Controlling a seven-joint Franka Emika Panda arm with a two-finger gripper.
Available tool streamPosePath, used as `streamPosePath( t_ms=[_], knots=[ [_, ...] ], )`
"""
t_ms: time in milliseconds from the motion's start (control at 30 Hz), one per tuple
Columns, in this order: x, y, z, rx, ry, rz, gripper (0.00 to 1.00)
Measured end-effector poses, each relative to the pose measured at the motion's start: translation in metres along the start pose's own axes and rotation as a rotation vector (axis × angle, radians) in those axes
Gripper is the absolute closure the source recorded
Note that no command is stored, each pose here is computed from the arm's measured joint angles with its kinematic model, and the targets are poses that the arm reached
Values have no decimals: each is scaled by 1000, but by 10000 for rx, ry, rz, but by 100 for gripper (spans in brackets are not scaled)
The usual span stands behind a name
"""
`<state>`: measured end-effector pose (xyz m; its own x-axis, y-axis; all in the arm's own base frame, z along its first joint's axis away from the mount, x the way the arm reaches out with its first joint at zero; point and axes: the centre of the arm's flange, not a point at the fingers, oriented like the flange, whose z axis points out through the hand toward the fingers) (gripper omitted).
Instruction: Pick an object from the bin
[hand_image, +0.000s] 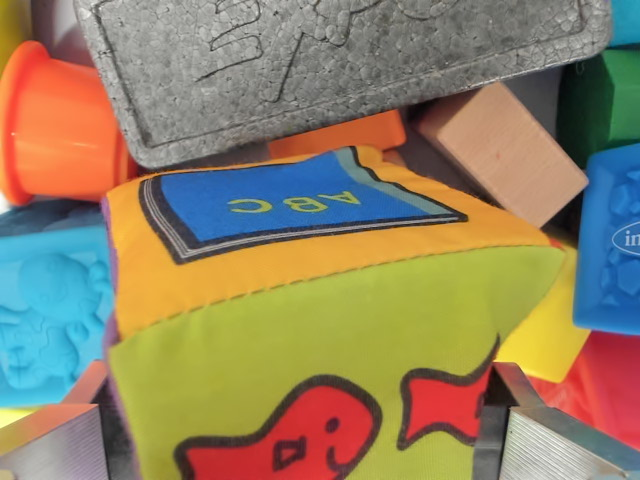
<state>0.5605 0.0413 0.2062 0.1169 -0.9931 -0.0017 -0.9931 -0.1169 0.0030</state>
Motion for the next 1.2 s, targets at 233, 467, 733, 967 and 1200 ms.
streamPosePath(
  t_ms=[233,467,733,967,1200],
  knots=[
    [0,0,-13,19,-3,-1,100],
    [0,0,-32,22,-10,-1,100],
    [0,1,-57,18,-19,-3,100],
    [0,1,-86,30,-27,-6,100],
    [-1,1,-114,46,-34,-8,100]
  ],
)
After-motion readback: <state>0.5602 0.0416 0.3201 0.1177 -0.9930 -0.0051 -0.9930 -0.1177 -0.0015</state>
